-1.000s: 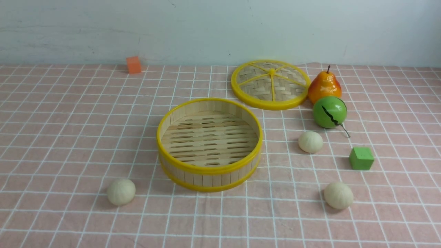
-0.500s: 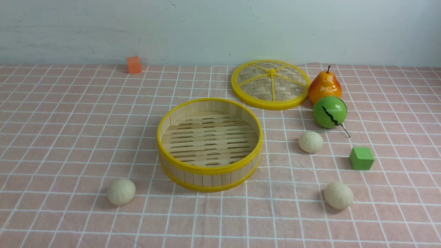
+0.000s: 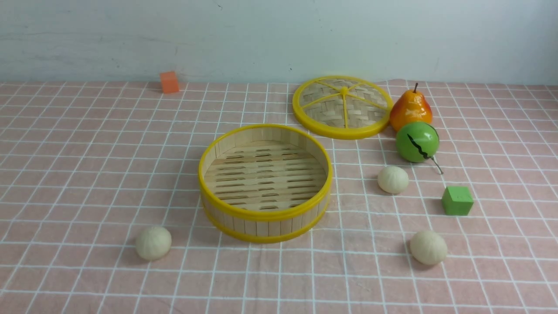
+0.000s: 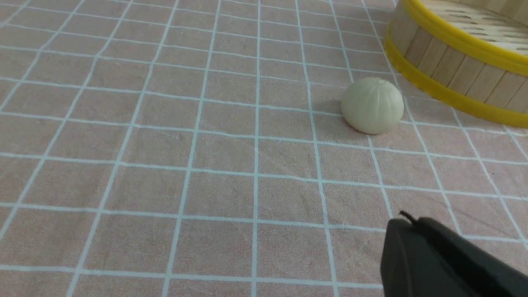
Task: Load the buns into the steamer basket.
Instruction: Use the left arm to grab a steamed stuffed bun
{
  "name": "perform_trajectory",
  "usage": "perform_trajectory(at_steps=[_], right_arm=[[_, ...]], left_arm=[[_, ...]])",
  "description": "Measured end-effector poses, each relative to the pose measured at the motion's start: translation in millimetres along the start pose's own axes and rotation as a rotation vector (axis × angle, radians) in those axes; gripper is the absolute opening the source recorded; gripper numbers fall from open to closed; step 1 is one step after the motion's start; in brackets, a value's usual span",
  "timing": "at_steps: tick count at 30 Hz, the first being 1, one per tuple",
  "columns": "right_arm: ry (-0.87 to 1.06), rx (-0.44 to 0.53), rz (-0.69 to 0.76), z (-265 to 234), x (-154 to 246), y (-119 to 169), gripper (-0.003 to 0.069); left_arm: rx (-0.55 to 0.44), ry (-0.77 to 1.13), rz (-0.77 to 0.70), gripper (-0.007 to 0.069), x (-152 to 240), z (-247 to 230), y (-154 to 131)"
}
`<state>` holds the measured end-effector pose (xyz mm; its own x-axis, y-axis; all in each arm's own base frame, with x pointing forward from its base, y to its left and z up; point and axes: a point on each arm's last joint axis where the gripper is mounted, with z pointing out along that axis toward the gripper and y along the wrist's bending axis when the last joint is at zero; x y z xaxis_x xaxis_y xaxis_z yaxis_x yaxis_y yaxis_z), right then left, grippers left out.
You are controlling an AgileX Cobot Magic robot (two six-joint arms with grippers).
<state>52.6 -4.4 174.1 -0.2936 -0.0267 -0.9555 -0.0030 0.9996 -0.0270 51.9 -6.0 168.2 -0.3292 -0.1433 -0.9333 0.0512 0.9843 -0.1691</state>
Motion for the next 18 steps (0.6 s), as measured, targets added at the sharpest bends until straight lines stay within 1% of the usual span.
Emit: perform_trajectory(at_steps=[5, 6, 7, 11, 12, 14, 18], right_arm=[[0.008, 0.009, -0.015, -0.2, 0.4, -0.9, 0.0230], [0.008, 0.010, -0.016, -0.2, 0.4, -0.9, 0.0197], [0.008, 0.010, -0.016, -0.2, 0.4, -0.9, 0.0197], [0.006, 0.004, 0.047, -0.2, 0.2, -0.4, 0.0023], [0.006, 0.000, 0.073, -0.2, 0.2, 0.0, -0.0003], [0.009, -0.008, 0.113, -0.2, 0.4, 0.7, -0.0019], [0.008, -0.018, 0.152, -0.2, 0.3, 1.7, -0.0020]], left_arm=[[0.000, 0.000, 0.000, -0.0013, 0.0, 0.0, 0.0], [0.000, 0.000, 0.000, -0.0013, 0.0, 0.0, 0.0], [0.000, 0.000, 0.000, -0.0013, 0.0, 0.0, 0.0], [0.000, 0.002, 0.000, -0.0013, 0.2, 0.0, 0.0], [0.000, 0.002, 0.000, -0.0013, 0.2, 0.0, 0.0], [0.000, 0.003, 0.000, -0.0013, 0.3, 0.0, 0.0], [0.000, 0.003, 0.000, -0.0013, 0.3, 0.0, 0.0]])
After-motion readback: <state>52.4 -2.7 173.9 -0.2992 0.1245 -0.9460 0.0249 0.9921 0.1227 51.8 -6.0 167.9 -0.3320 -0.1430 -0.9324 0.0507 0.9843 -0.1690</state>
